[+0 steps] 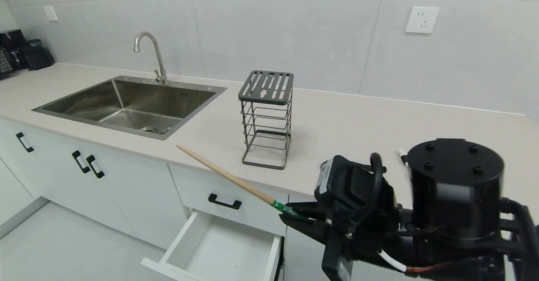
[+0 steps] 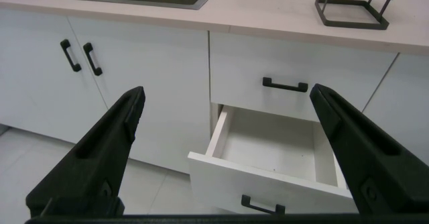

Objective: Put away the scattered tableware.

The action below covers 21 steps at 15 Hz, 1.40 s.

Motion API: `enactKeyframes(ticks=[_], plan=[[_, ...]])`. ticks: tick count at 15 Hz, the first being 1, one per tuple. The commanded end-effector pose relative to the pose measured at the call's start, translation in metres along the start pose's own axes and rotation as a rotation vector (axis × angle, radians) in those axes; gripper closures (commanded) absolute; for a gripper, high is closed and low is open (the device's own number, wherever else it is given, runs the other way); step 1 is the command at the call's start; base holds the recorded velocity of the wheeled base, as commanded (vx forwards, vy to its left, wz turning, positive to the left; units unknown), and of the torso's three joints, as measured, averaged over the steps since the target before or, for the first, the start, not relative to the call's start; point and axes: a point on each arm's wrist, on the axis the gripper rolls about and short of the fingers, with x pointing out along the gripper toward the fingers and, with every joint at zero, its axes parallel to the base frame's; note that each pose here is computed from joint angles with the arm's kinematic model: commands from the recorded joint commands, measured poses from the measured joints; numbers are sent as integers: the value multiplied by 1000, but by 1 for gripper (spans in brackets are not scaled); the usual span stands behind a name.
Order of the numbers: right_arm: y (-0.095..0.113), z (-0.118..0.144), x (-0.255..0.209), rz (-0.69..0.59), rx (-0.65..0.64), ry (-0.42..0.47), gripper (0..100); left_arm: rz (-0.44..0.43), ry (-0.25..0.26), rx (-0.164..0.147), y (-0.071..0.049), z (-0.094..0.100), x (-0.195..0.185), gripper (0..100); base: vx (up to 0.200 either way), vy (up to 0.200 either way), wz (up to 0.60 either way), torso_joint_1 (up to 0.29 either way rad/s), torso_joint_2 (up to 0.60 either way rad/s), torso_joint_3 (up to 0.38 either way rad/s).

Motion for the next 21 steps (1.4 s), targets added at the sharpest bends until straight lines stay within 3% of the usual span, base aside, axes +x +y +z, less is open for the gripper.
enactKeyframes(ticks=[1, 7, 9, 11, 16, 17, 21], plan=[[4, -10, 22, 24, 3, 51, 100, 0, 1, 0, 0, 0, 0, 0, 0, 0, 0, 0, 0, 0], [-1, 2, 37, 15, 6, 16, 100, -1, 1, 0, 0, 0, 0, 0, 0, 0, 0, 0, 0, 0], [-1, 11, 51, -4, 97, -3, 100, 0, 1, 0, 0, 0, 0, 0, 0, 0, 0, 0, 0, 0], [12, 4, 63, -30, 197, 42, 100, -1, 1, 0, 0, 0, 0, 0, 0, 0, 0, 0, 0, 0], [12, -21, 85, -55, 215, 132, 100, -1, 1, 0, 0, 0, 0, 0, 0, 0, 0, 0, 0, 0], [18, -30, 89, -45, 270, 172, 100, 0, 1, 0, 0, 0, 0, 0, 0, 0, 0, 0, 0, 0], [21, -33, 97, -19, 273, 211, 100, 0, 1, 0, 0, 0, 0, 0, 0, 0, 0, 0, 0, 0]])
